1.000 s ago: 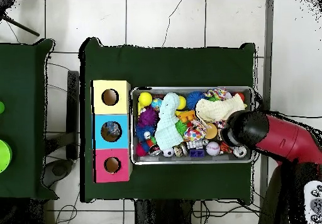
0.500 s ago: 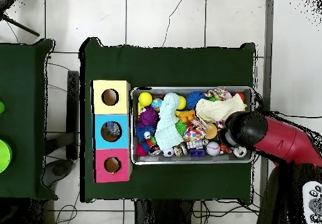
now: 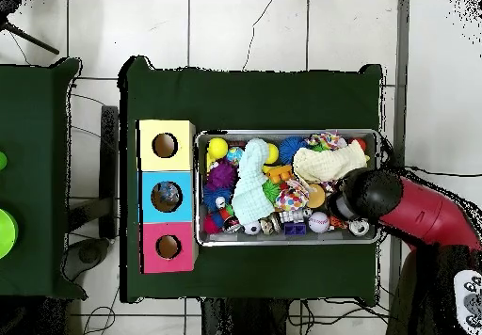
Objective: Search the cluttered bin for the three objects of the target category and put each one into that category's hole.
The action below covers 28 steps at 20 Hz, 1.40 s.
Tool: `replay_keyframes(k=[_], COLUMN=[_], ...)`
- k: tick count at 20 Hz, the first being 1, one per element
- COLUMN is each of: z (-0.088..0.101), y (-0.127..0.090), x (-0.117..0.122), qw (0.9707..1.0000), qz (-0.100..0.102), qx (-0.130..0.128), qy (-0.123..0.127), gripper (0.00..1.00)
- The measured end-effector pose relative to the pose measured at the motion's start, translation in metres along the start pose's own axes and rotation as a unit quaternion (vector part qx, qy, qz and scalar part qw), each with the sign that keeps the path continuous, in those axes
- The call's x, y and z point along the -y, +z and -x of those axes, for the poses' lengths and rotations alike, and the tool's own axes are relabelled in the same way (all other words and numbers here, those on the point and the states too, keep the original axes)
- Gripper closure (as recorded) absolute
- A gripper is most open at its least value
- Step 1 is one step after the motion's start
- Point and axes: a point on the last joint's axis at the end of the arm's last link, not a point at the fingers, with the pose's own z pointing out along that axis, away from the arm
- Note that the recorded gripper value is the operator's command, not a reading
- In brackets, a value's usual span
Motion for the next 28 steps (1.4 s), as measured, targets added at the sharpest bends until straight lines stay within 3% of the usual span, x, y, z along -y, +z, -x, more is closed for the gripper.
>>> replay_keyframes(k=[11, 20, 28], z=[0.006, 0.015, 0.016], y=[0.032, 0.049, 0.058], x=[0.005, -0.012, -0.012], qw=[0.9999, 0.9978, 0.9967], qz=[0.010, 0.054, 0.069], qx=[0.008, 0.038, 0.042], qy=[0.006, 0.006, 0.011], gripper=[0.00, 0.00, 0.00])
